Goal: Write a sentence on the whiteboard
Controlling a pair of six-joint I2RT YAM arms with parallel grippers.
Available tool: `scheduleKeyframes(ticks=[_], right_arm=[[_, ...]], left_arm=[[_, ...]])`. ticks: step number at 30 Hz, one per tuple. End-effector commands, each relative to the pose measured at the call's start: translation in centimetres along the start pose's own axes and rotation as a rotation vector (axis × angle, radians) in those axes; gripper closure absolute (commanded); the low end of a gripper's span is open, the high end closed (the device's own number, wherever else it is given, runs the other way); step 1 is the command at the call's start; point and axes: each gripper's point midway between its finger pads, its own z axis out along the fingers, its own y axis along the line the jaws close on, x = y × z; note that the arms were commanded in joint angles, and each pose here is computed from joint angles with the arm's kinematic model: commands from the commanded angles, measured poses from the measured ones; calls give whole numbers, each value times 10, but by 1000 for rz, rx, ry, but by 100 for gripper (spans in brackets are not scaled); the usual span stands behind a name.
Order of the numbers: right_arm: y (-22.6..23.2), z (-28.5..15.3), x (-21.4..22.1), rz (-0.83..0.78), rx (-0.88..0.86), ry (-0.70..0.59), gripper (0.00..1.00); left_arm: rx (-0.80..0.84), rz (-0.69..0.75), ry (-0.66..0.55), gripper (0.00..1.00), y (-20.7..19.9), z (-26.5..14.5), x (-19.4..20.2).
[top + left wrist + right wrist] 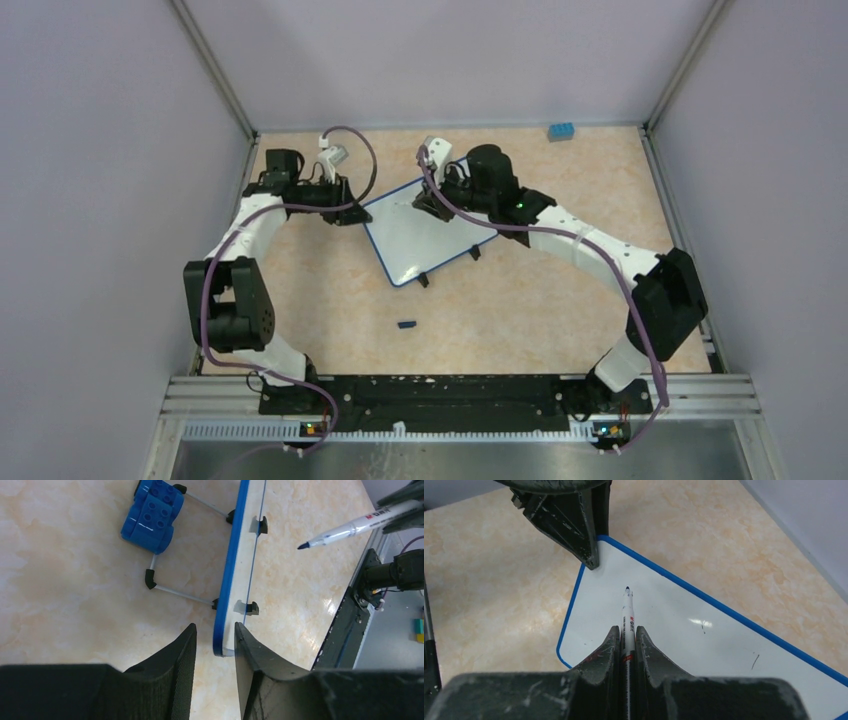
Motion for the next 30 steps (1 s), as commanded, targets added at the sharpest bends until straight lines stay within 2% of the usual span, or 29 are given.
scheduleKeyframes(ticks=[1, 9, 17, 24, 30], right_arm=[[1, -6, -10, -93, 7, -6, 100], [5, -9, -20, -157, 11, -57, 100], [45, -7, -17, -169, -56, -30, 100], [32, 0, -18, -170, 33, -10, 100], [31, 3, -19, -154, 30, -3, 100]], left_arm=[[78, 35, -22, 60, -14, -3, -6], [118, 11, -45, 62, -17, -7, -7], [110, 11, -51, 79, -16, -7, -11], [94, 14, -46, 99, -12, -7, -10], [88, 40, -21, 100, -5, -4, -9]])
